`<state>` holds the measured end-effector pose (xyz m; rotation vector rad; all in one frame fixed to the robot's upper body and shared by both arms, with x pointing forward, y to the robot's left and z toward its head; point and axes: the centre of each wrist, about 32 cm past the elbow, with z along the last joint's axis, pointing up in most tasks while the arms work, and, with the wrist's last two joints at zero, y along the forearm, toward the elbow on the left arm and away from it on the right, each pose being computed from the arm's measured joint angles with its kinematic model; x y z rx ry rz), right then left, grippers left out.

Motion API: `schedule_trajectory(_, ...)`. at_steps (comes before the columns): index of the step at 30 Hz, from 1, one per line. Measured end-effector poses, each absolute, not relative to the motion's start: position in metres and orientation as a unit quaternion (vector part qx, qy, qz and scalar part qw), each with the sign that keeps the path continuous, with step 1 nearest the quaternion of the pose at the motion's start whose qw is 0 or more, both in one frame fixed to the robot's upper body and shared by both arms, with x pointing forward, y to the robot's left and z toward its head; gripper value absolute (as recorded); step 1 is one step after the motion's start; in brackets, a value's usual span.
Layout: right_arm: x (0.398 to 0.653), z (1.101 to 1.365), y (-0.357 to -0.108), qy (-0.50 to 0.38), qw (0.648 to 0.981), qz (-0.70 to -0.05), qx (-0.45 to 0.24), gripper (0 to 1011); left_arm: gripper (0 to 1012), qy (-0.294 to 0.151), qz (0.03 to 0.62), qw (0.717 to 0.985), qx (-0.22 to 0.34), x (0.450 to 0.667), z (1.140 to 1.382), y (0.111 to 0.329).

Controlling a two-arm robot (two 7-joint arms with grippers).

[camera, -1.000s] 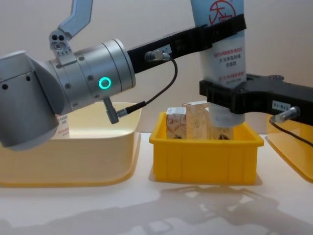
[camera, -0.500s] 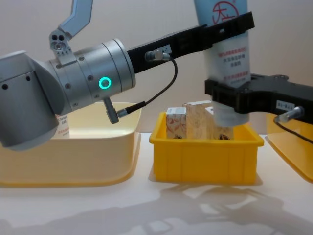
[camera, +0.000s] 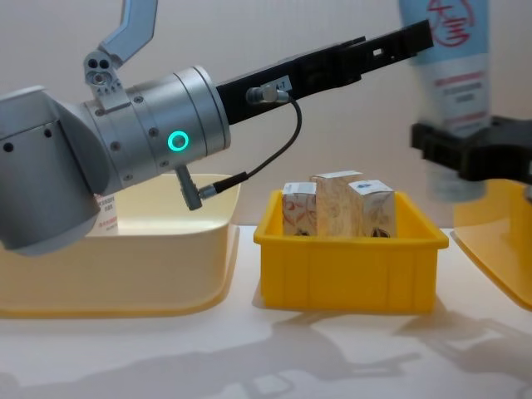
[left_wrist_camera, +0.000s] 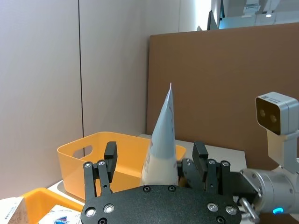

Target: Bimanual collaborative sorting of washing and personal care products

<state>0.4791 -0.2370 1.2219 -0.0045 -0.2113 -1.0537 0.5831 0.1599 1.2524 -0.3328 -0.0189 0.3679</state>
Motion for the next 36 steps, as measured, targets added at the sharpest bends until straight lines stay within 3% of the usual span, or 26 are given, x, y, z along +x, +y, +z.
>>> schedule_trajectory(17,0.487,1.233,-0.276,-0.141,0.788,-0.599,0.010,513,1003,-0.009,0.182,0.969,-0.165,0.583,1.252,0.160)
schedule_trajectory(36,0.513,1.240,-0.295,-0.135,0.746,-0.652,-0.005,513,1003,-0.009,0.182,0.969,-0.165,0.583,1.252,0.160)
